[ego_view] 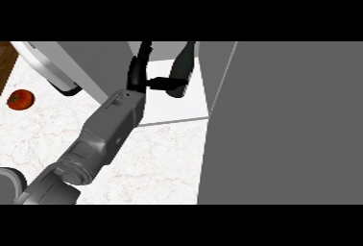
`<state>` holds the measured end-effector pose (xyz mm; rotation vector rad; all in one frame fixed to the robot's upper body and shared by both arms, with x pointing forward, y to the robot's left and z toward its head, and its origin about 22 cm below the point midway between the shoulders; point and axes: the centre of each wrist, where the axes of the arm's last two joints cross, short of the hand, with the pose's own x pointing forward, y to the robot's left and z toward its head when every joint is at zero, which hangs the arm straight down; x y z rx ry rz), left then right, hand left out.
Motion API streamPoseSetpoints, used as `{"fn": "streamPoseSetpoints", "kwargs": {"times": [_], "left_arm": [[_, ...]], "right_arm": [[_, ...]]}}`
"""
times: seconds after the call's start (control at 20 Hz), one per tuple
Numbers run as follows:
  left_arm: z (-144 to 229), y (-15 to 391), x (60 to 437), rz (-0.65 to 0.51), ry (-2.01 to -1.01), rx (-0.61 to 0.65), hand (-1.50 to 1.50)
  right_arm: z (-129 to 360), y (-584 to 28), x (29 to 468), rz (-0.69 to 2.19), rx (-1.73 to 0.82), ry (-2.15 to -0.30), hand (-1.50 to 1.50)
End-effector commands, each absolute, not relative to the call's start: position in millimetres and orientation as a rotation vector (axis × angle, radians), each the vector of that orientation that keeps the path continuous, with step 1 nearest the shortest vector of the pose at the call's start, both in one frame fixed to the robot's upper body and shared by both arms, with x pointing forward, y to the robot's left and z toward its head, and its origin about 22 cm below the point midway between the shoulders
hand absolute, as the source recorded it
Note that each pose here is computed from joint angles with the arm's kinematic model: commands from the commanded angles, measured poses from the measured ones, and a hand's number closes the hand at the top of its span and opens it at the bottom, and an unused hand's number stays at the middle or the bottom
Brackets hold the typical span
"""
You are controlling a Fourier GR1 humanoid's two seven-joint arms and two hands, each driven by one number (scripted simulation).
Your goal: Pick up the wine, place it into the cabinet and close the cabinet
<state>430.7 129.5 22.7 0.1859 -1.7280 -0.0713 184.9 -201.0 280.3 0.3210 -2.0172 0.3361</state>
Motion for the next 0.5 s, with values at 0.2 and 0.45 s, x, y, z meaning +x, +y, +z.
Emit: {"fn": "streamPoseSetpoints", "kwargs": {"times": [0.2,0.45], "left_arm": [[43,150,441,0.028,-1.915,-0.191,-1.5],[31,131,431,-0.012,-1.854,-0.284,-1.5]], "right_arm": [[288,-200,183,0.304,0.283,-2.008,-1.5],[276,-219,159,0.268,0.239,-1.974,-1.5]]}}
